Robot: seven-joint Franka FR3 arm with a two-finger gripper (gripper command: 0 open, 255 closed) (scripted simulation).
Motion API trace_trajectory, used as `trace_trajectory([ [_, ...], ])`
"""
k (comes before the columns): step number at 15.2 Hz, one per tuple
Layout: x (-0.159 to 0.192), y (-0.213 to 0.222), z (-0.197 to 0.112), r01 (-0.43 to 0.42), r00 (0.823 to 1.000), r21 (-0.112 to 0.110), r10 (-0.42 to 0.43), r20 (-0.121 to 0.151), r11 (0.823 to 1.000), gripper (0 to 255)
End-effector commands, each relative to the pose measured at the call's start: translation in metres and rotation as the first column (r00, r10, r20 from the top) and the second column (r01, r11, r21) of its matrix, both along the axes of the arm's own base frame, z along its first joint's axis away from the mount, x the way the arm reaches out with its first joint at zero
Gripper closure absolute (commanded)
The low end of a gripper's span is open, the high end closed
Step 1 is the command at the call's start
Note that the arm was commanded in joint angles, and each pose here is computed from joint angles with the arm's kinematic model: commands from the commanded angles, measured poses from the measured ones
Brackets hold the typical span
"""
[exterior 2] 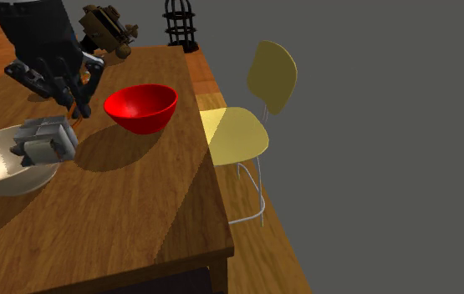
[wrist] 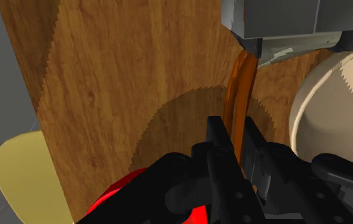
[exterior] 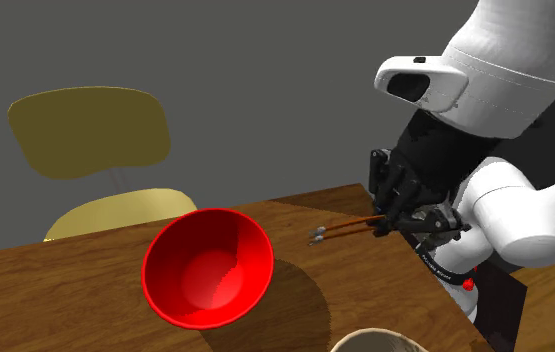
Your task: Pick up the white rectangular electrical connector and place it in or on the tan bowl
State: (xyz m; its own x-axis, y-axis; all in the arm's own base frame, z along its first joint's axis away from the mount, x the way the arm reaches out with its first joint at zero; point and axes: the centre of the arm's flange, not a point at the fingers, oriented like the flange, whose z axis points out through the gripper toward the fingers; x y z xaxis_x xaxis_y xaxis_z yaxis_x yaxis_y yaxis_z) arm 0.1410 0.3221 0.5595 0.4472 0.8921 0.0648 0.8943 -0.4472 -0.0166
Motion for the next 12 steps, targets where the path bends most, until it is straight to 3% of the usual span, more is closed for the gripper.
trace_trajectory([
  [1,-0.02,0.016,-0.002,0.001,1.0,0.0,-0.001,-0.001,1.0,255],
  [12,-0.129,0.115,0.0,0.001,1.0,0.0,-0.001,-0.001,1.0,255],
])
